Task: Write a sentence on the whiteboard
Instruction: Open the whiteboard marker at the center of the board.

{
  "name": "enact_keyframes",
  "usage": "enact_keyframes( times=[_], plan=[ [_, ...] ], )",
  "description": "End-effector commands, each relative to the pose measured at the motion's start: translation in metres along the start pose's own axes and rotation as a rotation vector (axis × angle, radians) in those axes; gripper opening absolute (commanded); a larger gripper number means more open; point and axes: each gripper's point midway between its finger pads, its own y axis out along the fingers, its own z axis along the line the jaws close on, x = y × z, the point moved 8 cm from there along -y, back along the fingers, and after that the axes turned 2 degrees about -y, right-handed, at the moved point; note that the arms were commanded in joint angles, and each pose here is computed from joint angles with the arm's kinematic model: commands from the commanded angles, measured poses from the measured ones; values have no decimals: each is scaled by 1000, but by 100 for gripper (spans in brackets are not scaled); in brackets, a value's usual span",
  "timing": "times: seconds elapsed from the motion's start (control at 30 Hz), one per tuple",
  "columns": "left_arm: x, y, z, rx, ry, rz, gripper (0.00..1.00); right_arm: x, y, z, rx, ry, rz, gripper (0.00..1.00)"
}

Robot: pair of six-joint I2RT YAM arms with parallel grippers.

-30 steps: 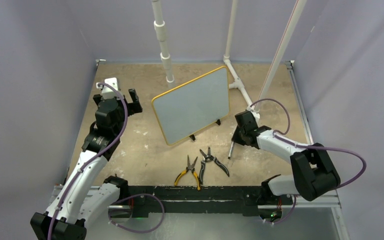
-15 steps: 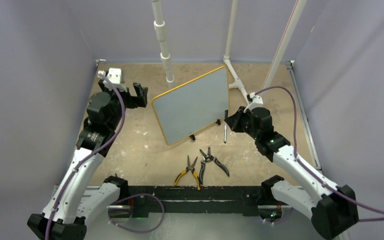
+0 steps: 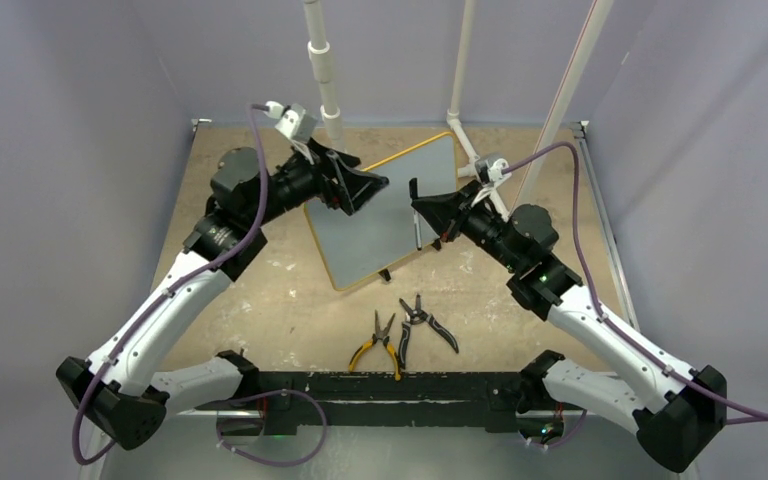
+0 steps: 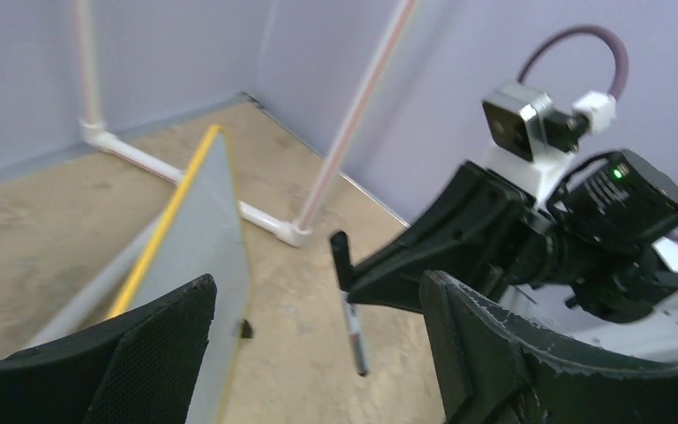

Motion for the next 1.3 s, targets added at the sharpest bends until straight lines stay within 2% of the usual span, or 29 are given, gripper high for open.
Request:
enact_keyframes(
  times=[0.0,0.4,0.5,0.67,0.73,0.97,1.13,1.2,1.27],
  plan=[
    [-15,12,-27,-168,-113,29,84,34,7,14,93,-87,-125,0],
    [-37,29,-23,-155,-212,44,84,34,9,21,162,-135,-116,0],
    [-44,37,-26,-166,-215,66,83,32,10,21,179,-176,-108,0],
    [-56,45,-24,-136,-216,91,78,32,11,25,202,-155,-98,0],
    [-57,47,-23,-121,-217,87,72,32,11,25,208,-163,-93,0],
    [-59,50,-20,-97,-243,60,45,30,9,25,207,-173,-82,0],
    [-62,53,-20,-103,-265,57,36,28,9,26,214,-178,-70,0],
    [-63,55,-20,-106,-272,59,28,27,10,25,207,-180,-64,0],
    [-65,56,-19,-105,-287,58,16,27,9,24,204,-180,-69,0]
  ],
)
